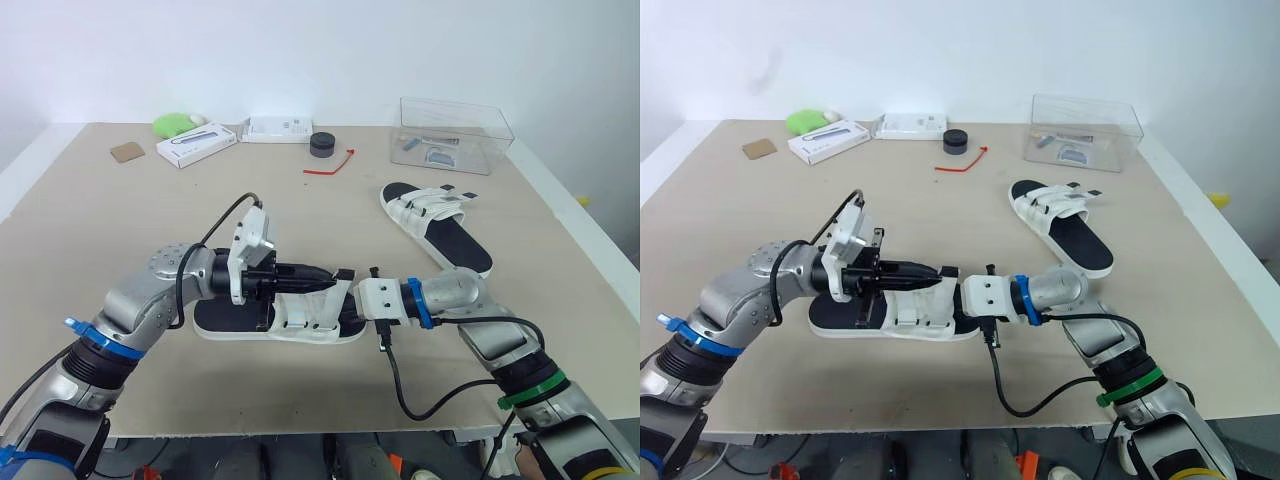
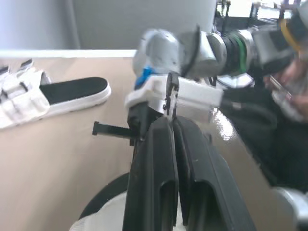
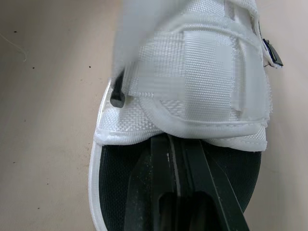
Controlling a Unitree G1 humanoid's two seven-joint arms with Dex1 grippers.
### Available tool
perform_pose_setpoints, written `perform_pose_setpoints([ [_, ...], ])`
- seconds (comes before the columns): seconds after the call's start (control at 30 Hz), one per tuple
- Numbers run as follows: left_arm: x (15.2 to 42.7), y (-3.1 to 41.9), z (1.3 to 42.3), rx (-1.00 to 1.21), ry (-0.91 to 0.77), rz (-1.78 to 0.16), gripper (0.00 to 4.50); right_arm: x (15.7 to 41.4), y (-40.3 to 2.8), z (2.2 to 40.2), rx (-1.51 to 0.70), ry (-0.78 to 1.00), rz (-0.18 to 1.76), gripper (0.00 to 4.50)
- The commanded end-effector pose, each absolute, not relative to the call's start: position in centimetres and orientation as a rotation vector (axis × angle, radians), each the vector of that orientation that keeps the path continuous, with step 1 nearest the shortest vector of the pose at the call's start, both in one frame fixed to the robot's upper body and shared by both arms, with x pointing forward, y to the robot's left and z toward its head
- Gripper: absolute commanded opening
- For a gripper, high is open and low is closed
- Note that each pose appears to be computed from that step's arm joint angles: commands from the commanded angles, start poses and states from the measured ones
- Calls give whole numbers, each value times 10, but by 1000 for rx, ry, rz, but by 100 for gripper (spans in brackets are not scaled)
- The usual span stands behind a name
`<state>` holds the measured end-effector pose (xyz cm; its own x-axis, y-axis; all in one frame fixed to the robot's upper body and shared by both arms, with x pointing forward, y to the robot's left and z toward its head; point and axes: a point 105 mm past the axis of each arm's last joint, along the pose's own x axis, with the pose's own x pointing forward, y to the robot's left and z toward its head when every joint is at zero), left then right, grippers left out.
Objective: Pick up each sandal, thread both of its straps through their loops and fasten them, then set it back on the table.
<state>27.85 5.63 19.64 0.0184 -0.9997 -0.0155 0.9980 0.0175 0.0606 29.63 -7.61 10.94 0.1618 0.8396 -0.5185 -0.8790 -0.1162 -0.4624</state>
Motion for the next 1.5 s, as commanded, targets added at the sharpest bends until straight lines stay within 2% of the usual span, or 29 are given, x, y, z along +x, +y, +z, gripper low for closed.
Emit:
perform_pose_setpoints([
  [0.03, 282, 57, 217, 8, -56, -1524, 12, 299, -95, 76, -864, 243, 1432, 0],
  [0.4, 326, 72, 176, 83, 86, -1312, 12, 299, -94, 76, -861, 242, 1430, 0],
  [0.67, 346, 74, 157, 181, 150, -1247, 12, 300, -95, 77, -863, 241, 1425, 0],
  [0.9, 351, 82, 145, 193, 237, -1222, 12, 299, -97, 77, -862, 247, 1419, 0],
  [1.23, 340, 94, 138, 92, 384, -1270, 12, 299, -97, 76, -870, 249, 1426, 0],
  [1.3, 341, 97, 135, 88, 399, -1254, 66, 300, -96, 76, -871, 248, 1428, 0],
  [1.33, 342, 98, 135, 81, 407, -1246, 75, 300, -96, 76, -872, 247, 1428, 0],
  [1.37, 343, 99, 135, 77, 408, -1240, 111, 300, -96, 76, -872, 247, 1428, 0],
  [1.4, 347, 103, 137, 81, 402, -1217, 172, 300, -96, 76, -873, 247, 1430, 0],
  [1.47, 355, 112, 139, 98, 390, -1174, 212, 300, -96, 76, -877, 248, 1431, 0],
  [1.5, 358, 116, 141, 107, 384, -1155, 261, 300, -96, 76, -878, 248, 1432, 0],
])
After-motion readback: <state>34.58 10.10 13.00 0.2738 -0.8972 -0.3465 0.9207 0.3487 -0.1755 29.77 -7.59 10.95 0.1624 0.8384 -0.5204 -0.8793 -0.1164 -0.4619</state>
